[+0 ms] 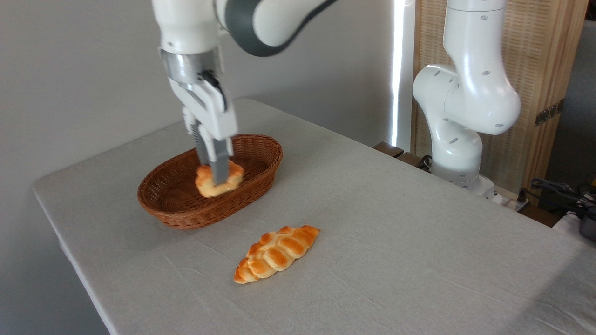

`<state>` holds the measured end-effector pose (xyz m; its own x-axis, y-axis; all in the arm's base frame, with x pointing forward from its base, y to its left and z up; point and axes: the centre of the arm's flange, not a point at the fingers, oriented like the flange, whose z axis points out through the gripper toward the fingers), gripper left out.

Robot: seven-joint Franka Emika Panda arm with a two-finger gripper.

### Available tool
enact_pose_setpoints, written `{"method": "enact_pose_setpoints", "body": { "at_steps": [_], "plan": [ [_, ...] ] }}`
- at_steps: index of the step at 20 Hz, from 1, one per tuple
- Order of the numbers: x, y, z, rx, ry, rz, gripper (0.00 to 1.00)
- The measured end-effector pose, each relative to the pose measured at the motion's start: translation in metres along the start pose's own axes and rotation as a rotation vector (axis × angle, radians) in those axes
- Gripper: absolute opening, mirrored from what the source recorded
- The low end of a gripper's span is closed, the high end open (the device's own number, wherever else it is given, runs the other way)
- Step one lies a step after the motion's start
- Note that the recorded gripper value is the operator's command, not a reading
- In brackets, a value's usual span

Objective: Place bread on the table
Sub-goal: 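Carry the roll beside the braided loaf and lower it onto the table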

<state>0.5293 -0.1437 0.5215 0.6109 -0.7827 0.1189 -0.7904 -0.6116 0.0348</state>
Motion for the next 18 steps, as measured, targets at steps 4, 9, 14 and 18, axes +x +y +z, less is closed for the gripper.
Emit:
{"method": "enact_pose_setpoints", "body": {
  "at_steps": [4,9,14,18],
  "plan": [
    [-0.044,-0.001,0.029,-0.052,-0.062,0.029,0.56],
    [-0.085,-0.008,0.068,-0.128,-0.115,0.116,1.0],
    [-0.088,-0.008,0.071,-0.136,-0.119,0.14,1.0],
    [-0.087,-0.007,0.071,-0.135,-0.119,0.143,1.0]
  ]
}}
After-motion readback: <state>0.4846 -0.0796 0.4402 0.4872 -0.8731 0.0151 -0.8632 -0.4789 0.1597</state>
